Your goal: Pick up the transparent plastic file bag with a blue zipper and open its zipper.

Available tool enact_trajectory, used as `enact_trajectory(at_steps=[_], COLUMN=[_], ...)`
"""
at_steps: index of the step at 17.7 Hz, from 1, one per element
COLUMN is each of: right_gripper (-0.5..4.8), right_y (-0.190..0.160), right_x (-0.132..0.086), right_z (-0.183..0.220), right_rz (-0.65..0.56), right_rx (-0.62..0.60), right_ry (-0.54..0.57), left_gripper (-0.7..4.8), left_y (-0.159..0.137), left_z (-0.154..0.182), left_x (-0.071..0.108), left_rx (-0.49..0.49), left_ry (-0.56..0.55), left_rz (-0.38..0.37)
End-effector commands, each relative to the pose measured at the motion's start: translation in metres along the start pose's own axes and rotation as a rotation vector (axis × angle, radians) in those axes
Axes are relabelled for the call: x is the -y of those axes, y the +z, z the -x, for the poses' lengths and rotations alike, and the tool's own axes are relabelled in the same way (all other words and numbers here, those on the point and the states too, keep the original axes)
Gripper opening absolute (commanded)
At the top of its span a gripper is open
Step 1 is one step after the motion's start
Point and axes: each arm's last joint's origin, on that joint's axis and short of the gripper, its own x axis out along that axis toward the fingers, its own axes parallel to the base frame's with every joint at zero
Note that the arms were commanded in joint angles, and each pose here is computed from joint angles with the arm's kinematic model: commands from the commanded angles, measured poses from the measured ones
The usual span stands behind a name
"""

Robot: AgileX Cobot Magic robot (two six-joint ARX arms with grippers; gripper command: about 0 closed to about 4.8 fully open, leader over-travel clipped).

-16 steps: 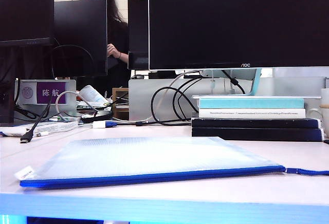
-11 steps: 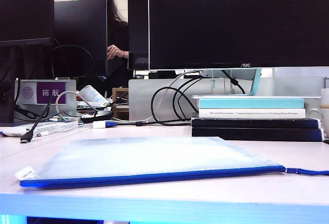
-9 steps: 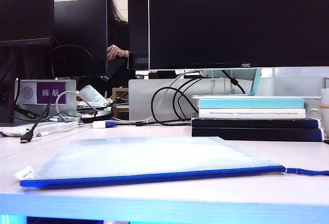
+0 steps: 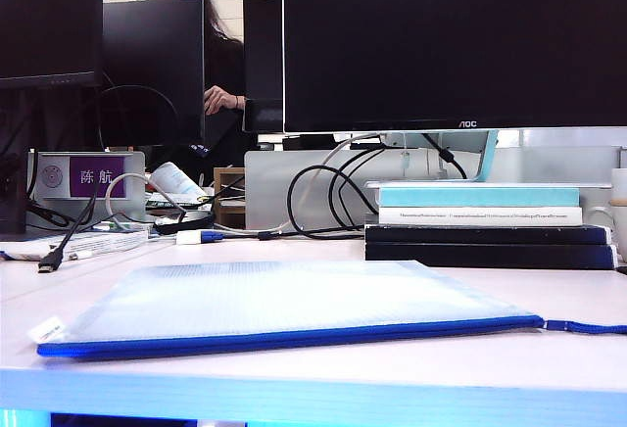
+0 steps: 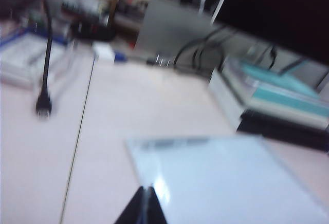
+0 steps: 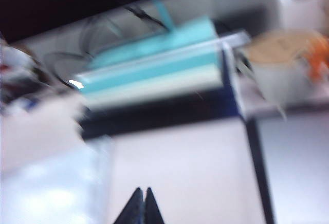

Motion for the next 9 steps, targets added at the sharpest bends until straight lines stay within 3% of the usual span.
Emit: enact_trajectory(at_steps=[1, 3, 5, 9], right_gripper=[-0.02, -0.02, -0.02, -0.02], right_y=[0.028, 0.043, 0.050, 0.055], right_x=[-0.007, -0.010, -0.012, -0.014], right_z=[0.009, 0.015, 0.018, 0.011], right_rz=[-0.003, -0.005, -0.007, -0.002], right_rx=[0.086, 0.134, 0.155, 0.088], right_ry=[-0.038, -0.101, -0.094, -0.106], left_gripper=[-0.06, -0.06, -0.06, -0.06], left_y=[0.011, 0.020, 0.028, 0.053], left_z=[0.005, 0.008, 0.011, 0.018], left_x=[0.005, 0.009, 0.013, 0.024], left_rx=[0.009, 0.034, 0.052, 0.084], left_ry=[0.047, 0.055, 0.050, 0.042], left_rz=[-0.027, -0.050, -0.075, -0.113])
